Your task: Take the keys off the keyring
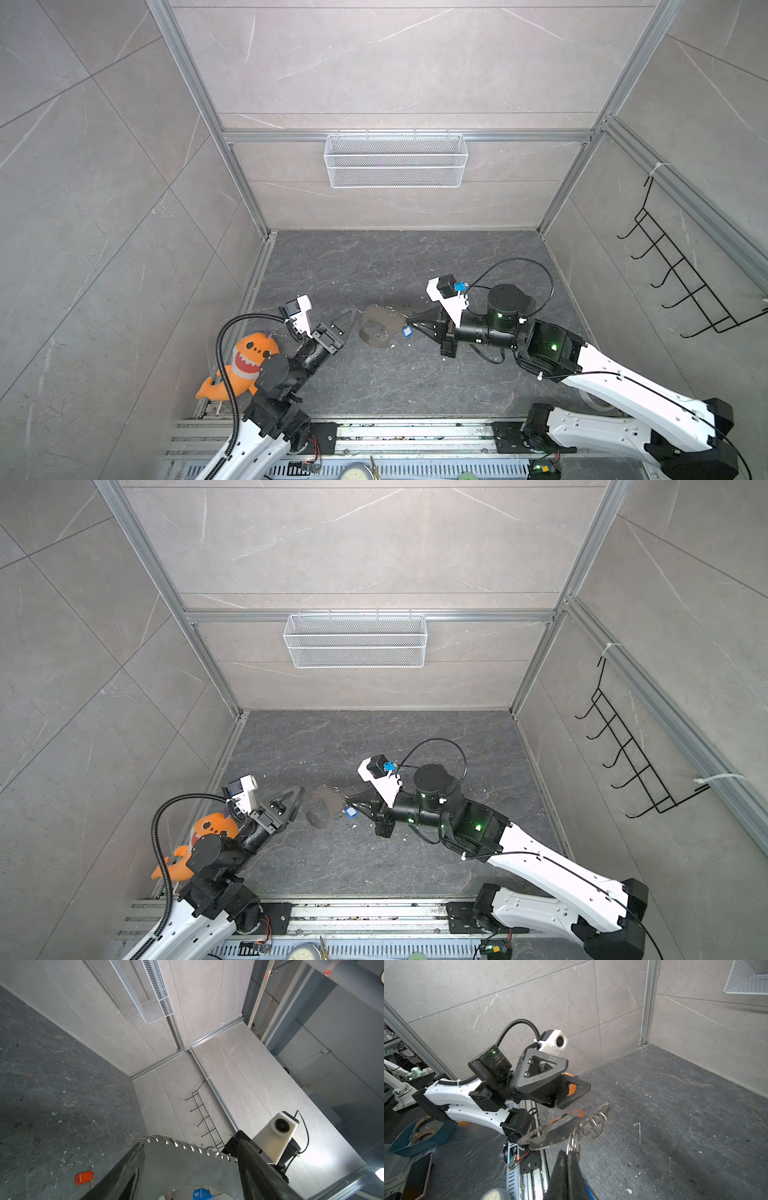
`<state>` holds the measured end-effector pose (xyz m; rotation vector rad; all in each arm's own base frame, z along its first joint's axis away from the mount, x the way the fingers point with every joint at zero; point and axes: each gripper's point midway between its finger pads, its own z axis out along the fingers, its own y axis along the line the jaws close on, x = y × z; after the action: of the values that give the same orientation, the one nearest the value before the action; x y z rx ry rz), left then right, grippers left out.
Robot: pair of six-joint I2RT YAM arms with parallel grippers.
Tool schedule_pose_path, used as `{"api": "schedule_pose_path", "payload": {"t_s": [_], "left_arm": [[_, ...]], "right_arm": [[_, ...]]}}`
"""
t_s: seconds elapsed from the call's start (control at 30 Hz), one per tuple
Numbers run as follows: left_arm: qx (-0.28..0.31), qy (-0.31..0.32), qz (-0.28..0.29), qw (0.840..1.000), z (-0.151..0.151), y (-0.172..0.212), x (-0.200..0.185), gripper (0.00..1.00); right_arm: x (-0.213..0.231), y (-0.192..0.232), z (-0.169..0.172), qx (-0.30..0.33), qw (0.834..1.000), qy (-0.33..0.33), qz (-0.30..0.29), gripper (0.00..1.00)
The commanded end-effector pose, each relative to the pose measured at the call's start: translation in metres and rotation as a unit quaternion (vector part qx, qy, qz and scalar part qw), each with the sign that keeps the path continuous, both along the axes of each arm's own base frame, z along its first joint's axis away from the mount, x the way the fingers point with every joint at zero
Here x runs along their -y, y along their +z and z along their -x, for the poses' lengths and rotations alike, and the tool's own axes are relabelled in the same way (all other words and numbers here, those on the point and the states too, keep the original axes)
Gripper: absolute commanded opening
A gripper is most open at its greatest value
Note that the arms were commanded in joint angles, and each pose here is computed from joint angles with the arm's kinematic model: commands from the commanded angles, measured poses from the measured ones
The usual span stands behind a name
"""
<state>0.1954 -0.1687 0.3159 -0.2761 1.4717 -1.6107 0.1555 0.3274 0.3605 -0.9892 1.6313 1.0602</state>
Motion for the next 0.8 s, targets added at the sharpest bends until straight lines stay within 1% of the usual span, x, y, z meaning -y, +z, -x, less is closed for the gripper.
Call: {"api": "schedule_pose_path", "payload": {"t_s": [0.0,0.07,0.13,0.17,0.23,0.27,0.3,0.33,0.37,0.4,0.43,0.47,0.5,0.57,0.6,0.63,0.67,0.7,0.73,0.77], "left_arm": [[0.025,-0.005,0.019,0.999,0.008,0.02,-0.003,0.72],[0.02,0.007,0.002,1.0,0.009,0.02,-0.007,0.73],[0.017,0.012,-0.015,1.0,0.011,0.02,-0.01,0.72],[0.017,0.015,-0.021,1.0,0.013,0.02,-0.011,0.71],[0.028,0.028,-0.038,0.998,0.016,0.024,-0.017,0.71],[0.037,0.028,-0.052,0.998,0.019,0.028,-0.017,0.71],[0.046,0.025,-0.069,0.996,0.021,0.032,-0.015,0.7],[0.064,0.012,-0.087,0.994,0.026,0.04,-0.011,0.66],[0.079,-0.005,-0.103,0.992,0.03,0.047,-0.005,0.63],[0.091,-0.02,-0.118,0.989,0.033,0.052,0.001,0.61],[0.109,-0.038,-0.133,0.984,0.037,0.059,0.007,0.6],[0.118,-0.052,-0.147,0.981,0.039,0.063,0.013,0.6],[0.123,-0.068,-0.16,0.977,0.04,0.065,0.019,0.62],[0.138,-0.111,-0.179,0.968,0.045,0.067,0.032,0.63],[0.133,-0.126,-0.188,0.965,0.044,0.065,0.038,0.63],[0.135,-0.142,-0.19,0.962,0.045,0.064,0.043,0.62],[0.137,-0.157,-0.19,0.959,0.046,0.063,0.048,0.58],[0.133,-0.164,-0.191,0.958,0.045,0.061,0.051,0.55],[0.139,-0.172,-0.192,0.956,0.047,0.061,0.053,0.54],[0.149,-0.179,-0.193,0.953,0.05,0.062,0.054,0.53]], "right_arm": [[-0.002,0.023,-0.001,0.031,0.999,-0.008,-0.03,0.0],[-0.003,0.026,0.0,0.04,0.999,-0.007,-0.028,0.0],[-0.002,0.031,0.009,0.048,0.998,0.014,-0.037,0.0],[-0.003,0.03,0.01,0.05,0.998,0.019,-0.032,0.0],[-0.007,0.016,0.008,0.044,0.999,0.022,0.02,0.0],[-0.01,0.011,0.017,0.04,0.997,0.053,0.029,0.0],[-0.013,0.012,0.03,0.035,0.995,0.093,0.02,0.0],[-0.015,0.014,0.047,0.031,0.989,0.143,0.009,0.0],[-0.015,0.013,0.05,0.028,0.988,0.151,0.013,0.0],[-0.015,0.008,0.038,0.023,0.992,0.121,0.035,0.0],[-0.012,-0.002,0.017,0.025,0.995,0.063,0.077,0.0],[-0.01,-0.011,0.012,0.026,0.993,0.05,0.104,0.0],[-0.012,-0.011,0.025,0.023,0.991,0.088,0.094,0.0],[-0.014,0.002,0.056,0.017,0.985,0.169,0.044,0.0],[-0.013,0.0,0.05,0.014,0.987,0.151,0.055,0.0],[-0.011,-0.008,0.035,0.011,0.99,0.108,0.086,0.0],[-0.009,-0.013,0.035,0.016,0.988,0.111,0.105,0.0],[-0.01,-0.009,0.052,0.016,0.984,0.158,0.084,0.0],[-0.009,0.002,0.073,0.015,0.976,0.211,0.044,0.0],[-0.007,0.008,0.078,0.019,0.975,0.219,0.027,0.0]]}}
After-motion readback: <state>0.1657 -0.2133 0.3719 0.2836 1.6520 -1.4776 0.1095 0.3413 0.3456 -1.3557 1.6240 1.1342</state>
